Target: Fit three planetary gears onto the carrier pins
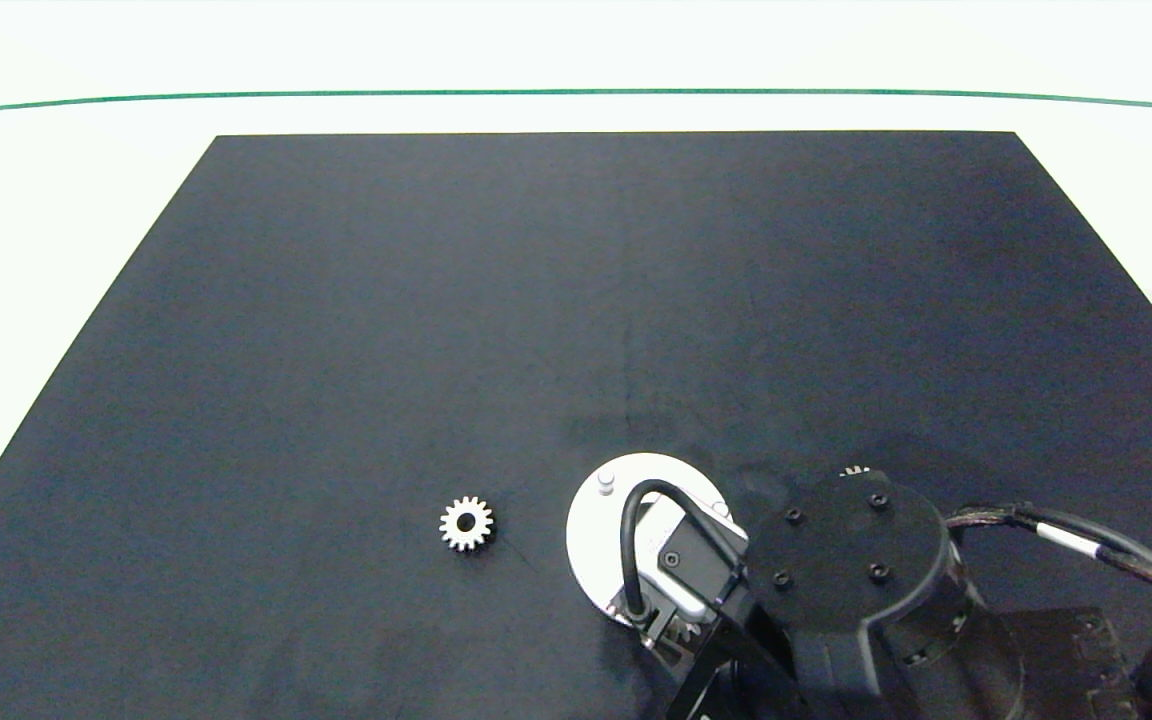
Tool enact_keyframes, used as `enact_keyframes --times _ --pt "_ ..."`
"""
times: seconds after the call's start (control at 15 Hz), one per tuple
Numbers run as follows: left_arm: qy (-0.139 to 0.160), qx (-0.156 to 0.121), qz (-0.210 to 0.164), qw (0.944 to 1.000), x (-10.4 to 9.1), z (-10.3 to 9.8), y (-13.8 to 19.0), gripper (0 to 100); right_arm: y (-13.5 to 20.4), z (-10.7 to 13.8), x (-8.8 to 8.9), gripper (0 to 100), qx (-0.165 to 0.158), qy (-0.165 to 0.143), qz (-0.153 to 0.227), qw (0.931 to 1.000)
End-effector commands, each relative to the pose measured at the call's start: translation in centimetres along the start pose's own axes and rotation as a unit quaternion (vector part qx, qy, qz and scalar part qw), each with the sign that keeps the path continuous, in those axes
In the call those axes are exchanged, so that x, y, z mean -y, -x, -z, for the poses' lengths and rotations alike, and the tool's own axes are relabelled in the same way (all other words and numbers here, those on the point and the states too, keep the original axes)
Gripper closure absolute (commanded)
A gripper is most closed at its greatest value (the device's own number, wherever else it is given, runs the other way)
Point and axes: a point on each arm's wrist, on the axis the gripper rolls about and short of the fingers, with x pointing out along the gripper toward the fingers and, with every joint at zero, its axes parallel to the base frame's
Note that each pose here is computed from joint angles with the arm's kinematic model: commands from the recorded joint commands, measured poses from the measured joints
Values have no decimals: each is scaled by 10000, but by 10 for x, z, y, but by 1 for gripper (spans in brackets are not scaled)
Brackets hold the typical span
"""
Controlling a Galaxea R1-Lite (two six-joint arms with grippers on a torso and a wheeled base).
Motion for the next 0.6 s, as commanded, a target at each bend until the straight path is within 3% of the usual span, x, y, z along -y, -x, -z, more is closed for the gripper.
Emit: enact_keyframes --times 0.07,0.6 --pt "-5 -12 -1 10000 0 0 0 0 -7 -1 -4 99 -83 59 -14 9999" --pt "-9 11 1 10000 0 -2 1 0 -13 -8 -8 99 -143 105 -39 9998"
